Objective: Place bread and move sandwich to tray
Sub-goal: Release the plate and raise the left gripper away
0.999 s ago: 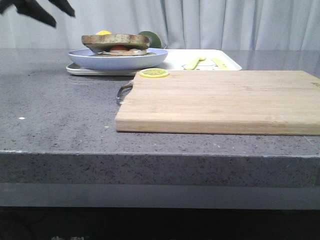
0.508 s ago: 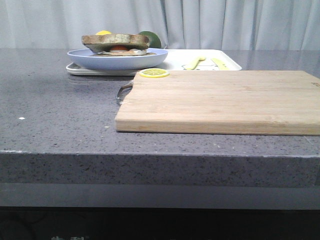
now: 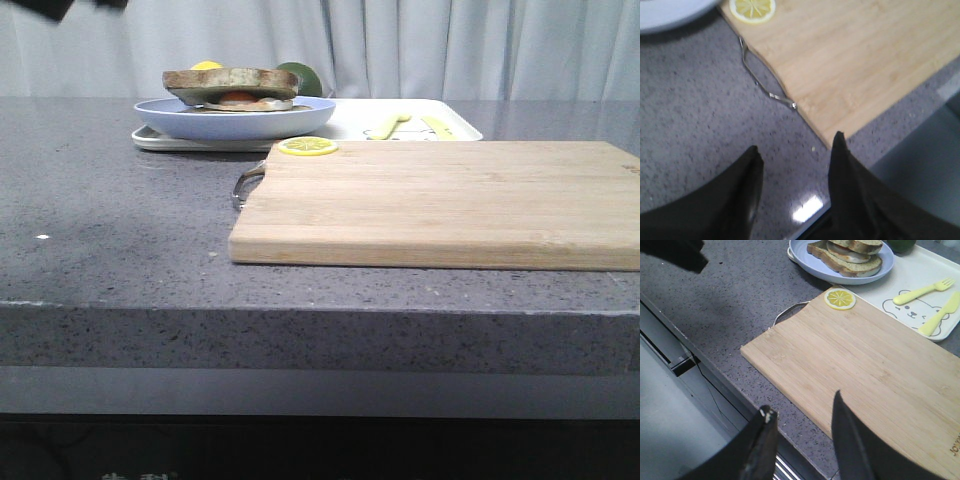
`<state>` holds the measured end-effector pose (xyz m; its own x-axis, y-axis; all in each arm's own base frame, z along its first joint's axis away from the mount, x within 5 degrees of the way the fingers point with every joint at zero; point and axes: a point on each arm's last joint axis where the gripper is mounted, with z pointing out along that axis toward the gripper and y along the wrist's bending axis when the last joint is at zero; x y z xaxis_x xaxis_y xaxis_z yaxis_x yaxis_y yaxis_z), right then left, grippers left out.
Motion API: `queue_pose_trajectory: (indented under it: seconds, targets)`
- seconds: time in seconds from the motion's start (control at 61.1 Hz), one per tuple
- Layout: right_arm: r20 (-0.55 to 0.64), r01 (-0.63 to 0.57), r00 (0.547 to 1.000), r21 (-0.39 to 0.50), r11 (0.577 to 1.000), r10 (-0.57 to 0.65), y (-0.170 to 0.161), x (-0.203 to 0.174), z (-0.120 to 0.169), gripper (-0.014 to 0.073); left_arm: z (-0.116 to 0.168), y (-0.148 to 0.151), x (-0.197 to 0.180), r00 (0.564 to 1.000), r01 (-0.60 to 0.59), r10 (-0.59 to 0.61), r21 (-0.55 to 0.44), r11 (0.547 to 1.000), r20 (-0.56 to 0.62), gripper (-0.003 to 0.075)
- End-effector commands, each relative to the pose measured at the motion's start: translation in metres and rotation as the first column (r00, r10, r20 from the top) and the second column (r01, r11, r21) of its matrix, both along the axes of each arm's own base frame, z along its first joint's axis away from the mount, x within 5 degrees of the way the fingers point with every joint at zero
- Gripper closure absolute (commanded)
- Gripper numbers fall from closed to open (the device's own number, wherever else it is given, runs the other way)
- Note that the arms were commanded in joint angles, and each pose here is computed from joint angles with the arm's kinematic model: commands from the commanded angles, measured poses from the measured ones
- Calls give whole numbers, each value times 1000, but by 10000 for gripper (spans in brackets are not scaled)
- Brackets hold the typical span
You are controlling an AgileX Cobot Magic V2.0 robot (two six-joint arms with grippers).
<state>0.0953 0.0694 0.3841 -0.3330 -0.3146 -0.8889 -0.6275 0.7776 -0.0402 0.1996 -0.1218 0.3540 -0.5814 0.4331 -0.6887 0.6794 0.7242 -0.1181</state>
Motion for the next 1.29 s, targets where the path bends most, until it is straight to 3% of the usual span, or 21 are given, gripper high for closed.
queue_pose_trajectory:
  seconds: [0.0, 0.278, 0.655, 1.048, 1.146, 1.277]
  targets:
    - [85, 13, 996, 48, 999, -17, -1, 2, 14, 298, 7, 6, -15, 995, -45, 46, -12, 999, 89, 493]
    - [85, 13, 996, 48, 999, -17, -1, 2, 14, 298, 19, 41, -48, 950, -251, 250, -18, 968, 188, 513]
    - [85, 13, 996, 48, 999, -17, -1, 2, 14, 298, 51, 68, -103, 901, -236, 286, -184, 954, 326, 513]
    - [85, 13, 996, 48, 999, -17, -1, 2, 14, 300, 54, 72, -110, 893, -232, 290, -202, 952, 345, 514]
    - [85, 13, 996, 48, 999, -17, -1, 2, 14, 365, 54, 72, -110, 893, -232, 290, -202, 952, 345, 537]
    - [85, 13, 996, 48, 999, -17, -1, 2, 14, 531, 54, 72, -110, 893, -232, 290, -202, 952, 345, 664]
